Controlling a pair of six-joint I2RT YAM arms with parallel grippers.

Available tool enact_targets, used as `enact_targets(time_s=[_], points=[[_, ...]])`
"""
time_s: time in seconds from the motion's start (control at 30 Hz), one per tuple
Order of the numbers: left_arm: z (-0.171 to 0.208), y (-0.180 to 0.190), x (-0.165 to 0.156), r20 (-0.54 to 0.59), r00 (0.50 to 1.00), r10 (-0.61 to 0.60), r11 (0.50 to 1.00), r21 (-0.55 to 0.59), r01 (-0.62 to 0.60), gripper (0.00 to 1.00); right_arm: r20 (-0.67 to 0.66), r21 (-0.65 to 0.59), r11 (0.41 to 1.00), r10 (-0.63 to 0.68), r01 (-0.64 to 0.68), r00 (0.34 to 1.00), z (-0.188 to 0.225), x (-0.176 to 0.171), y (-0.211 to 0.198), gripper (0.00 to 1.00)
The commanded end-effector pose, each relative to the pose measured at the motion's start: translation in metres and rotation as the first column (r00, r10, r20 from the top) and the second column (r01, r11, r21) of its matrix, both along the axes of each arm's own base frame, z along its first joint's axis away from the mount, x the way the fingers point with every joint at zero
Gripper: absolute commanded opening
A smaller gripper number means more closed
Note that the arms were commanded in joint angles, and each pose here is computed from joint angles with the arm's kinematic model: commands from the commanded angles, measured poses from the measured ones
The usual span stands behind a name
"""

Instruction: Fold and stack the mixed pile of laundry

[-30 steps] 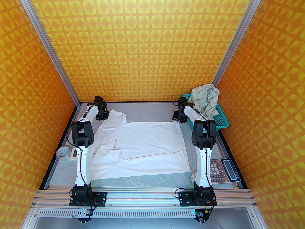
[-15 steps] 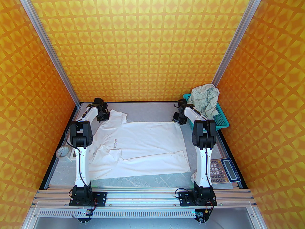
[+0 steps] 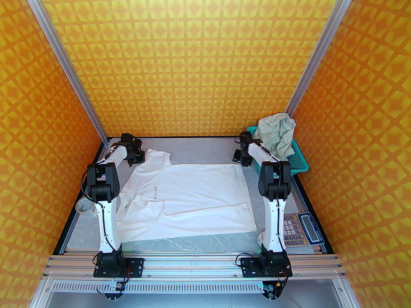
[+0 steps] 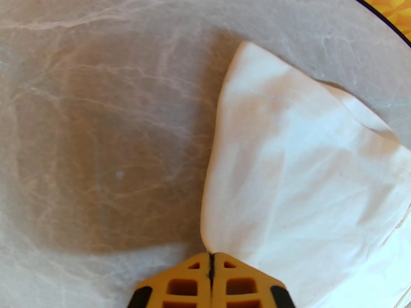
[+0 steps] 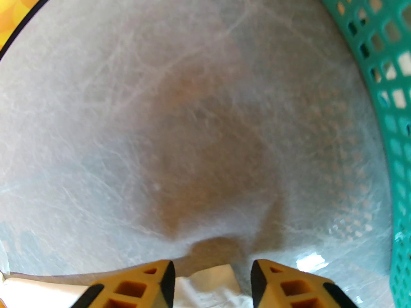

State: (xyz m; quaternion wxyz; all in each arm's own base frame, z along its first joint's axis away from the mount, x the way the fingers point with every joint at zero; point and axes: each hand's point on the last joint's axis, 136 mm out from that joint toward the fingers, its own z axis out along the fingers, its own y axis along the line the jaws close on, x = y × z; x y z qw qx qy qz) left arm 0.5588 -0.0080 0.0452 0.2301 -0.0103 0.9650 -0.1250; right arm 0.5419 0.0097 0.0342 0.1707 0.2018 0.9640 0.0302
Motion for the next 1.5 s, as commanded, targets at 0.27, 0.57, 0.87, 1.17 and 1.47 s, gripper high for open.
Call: enact_targets(time_s=[0.27,0.57,0.87,1.17,1.47], points=[[0.013,-0.008,0.001,0.05,0.998,-0.049,0.998,-0.032,0.051,0.0,-0.019,0.015,1.0,-0.022,0.023,1.0,-0.013,0.003,0.0,0.25],[0.055,-0.012,0.0,0.221,0.973,-0.062,0.996,-0.049,0.075,0.0,0.025,-0.024,1.0,-0.002,0.003,1.0,0.013,0.005,-0.006,0.0],[0.068,-0.01,-0.016,0.268,0.963,-0.04,0.992,-0.103,0.07,0.0,0.06,-0.046,0.999,0.018,-0.016,0.998,0.033,-0.001,-0.01,0.0],[0.072,-0.008,-0.046,0.288,0.957,-0.028,0.989,-0.133,0.069,0.0,0.07,-0.054,0.998,0.029,-0.025,0.997,0.04,-0.012,-0.012,0.0],[0.09,-0.005,-0.064,0.333,0.943,-0.012,0.984,-0.163,0.071,0.0,0.096,-0.045,0.999,0.034,-0.03,0.995,0.054,-0.026,-0.014,0.0]])
